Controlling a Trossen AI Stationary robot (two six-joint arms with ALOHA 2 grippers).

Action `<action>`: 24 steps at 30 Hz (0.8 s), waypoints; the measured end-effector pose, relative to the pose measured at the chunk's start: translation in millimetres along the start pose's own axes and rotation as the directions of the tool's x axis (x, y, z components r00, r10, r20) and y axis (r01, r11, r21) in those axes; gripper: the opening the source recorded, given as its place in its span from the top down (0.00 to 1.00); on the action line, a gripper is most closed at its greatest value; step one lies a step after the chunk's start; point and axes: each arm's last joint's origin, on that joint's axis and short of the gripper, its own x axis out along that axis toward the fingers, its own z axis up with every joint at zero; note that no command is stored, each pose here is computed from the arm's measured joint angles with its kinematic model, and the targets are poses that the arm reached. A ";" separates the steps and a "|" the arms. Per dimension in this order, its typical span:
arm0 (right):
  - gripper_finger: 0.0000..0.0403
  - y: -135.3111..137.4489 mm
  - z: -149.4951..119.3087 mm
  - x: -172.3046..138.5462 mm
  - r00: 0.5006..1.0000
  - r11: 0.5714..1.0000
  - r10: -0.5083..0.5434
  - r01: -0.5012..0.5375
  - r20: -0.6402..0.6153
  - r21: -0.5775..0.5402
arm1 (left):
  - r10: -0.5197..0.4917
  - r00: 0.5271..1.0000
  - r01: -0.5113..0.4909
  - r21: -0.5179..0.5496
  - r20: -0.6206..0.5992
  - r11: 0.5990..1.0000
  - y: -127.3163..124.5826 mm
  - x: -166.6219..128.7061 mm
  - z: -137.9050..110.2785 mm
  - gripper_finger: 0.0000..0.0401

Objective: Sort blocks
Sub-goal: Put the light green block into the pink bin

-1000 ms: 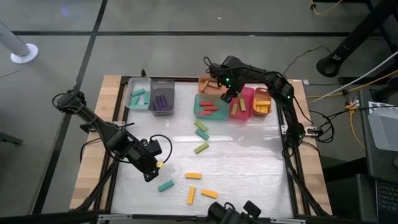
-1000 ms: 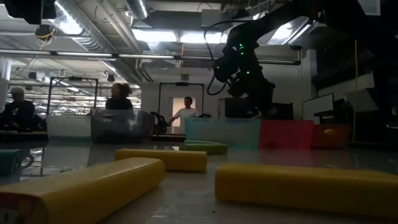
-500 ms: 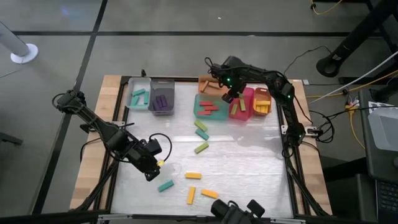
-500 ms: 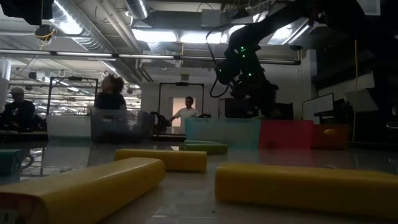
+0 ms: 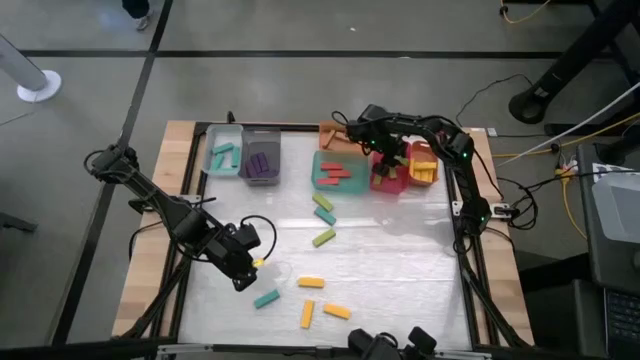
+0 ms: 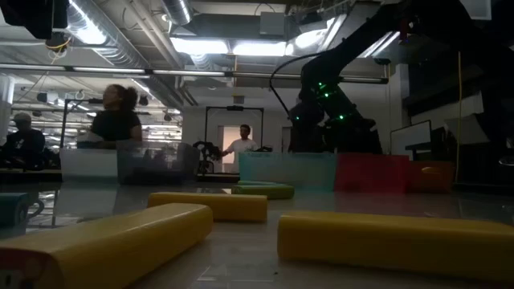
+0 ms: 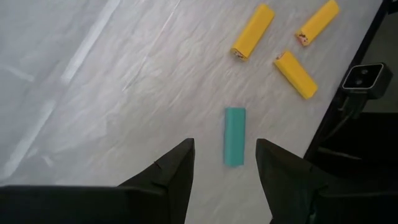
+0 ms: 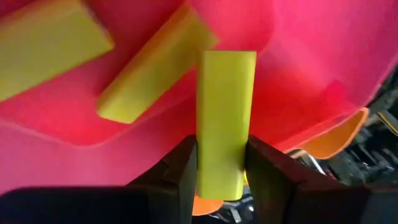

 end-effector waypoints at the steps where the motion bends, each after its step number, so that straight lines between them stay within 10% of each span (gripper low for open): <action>1: 0.69 0.0 -0.1 0.6 1.000 1.000 -0.007 0.007 -0.002 -0.001 | -0.001 1.000 0.001 0.012 0.001 1.000 -0.4 0.5 0.1 0.60; 16: 0.68 0.4 0.0 0.5 1.000 1.000 0.002 -0.002 -0.002 -0.001 | 0.003 1.000 -0.003 0.066 0.008 0.998 -0.3 1.0 0.7 0.60; 24: 0.48 -0.2 0.0 0.5 1.000 1.000 -0.018 0.018 0.001 -0.001 | 0.002 1.000 -0.002 0.023 0.007 1.000 -0.5 1.0 0.5 0.60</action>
